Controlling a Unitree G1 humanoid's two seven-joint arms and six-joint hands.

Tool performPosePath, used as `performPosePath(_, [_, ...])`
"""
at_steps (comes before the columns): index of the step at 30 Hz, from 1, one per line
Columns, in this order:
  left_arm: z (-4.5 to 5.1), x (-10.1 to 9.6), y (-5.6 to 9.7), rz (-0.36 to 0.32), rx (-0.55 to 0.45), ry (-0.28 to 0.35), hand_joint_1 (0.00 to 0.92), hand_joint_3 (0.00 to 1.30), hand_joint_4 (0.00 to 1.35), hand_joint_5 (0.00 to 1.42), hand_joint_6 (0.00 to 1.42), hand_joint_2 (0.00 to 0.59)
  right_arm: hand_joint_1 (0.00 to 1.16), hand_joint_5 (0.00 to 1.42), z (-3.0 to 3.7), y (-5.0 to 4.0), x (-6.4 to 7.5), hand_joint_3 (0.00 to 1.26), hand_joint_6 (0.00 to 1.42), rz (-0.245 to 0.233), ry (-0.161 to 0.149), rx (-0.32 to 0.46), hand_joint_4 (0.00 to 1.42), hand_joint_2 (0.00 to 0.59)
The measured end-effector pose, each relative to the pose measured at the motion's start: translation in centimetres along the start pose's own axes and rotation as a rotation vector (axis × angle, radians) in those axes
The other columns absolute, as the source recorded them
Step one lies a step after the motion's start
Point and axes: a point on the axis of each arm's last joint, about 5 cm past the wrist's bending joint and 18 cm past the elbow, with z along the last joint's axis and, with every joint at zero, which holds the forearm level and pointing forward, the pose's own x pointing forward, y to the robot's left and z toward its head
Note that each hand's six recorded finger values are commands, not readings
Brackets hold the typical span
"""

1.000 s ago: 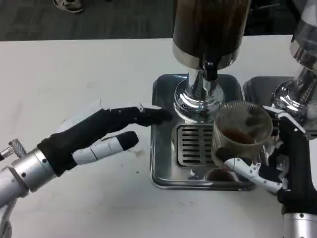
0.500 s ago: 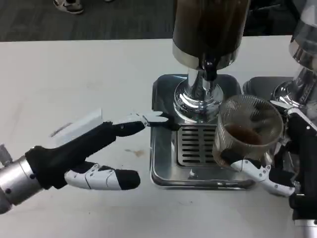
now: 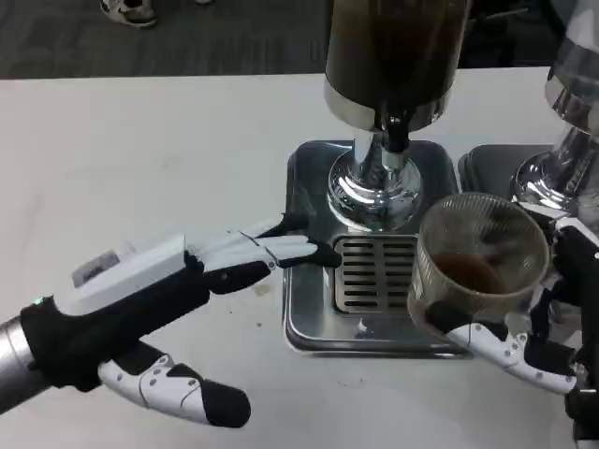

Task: Grasp the cup under the faucet to collect the drink, then remove the cup.

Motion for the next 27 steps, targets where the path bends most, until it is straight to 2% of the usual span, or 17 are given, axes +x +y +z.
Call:
performPosePath(3, [0.63,-0.6,0.3,0.007,0.021,-0.02,0.0,0.14,0.0,0.0,0.05,0.049,1.08,1.18,0.45,-0.37,-0.5,0.98,1.37,0.003,-0.002,-0.001,1.05,0.102])
performPosePath(10, [1.53,-1.6,0.8,0.002,0.042,-0.024,0.0,0.13,0.0,0.0,0.04,0.049,1.08,1.19,1.01,-0.98,-1.2,0.98,1.37,0.001,0.004,0.0,1.06,0.102])
performPosePath(13, [1.88,-1.9,0.6,-0.008,0.041,-0.029,0.0,0.13,0.0,0.0,0.04,0.048,1.08,1.19,1.13,-1.15,-1.5,0.98,1.37,0.005,0.012,-0.003,1.07,0.102])
performPosePath(18, [2.57,-2.2,0.4,-0.014,0.029,-0.049,0.0,0.13,0.0,0.0,0.04,0.048,1.08,1.19,1.6,-1.49,-1.8,0.99,1.37,0.006,0.006,-0.004,1.07,0.102])
performPosePath(27, [3.04,-2.5,0.1,-0.031,0.019,-0.05,0.0,0.12,0.0,0.0,0.03,0.048,1.08,1.19,1.89,-1.71,-2.2,0.99,1.37,0.002,0.014,0.003,1.06,0.102])
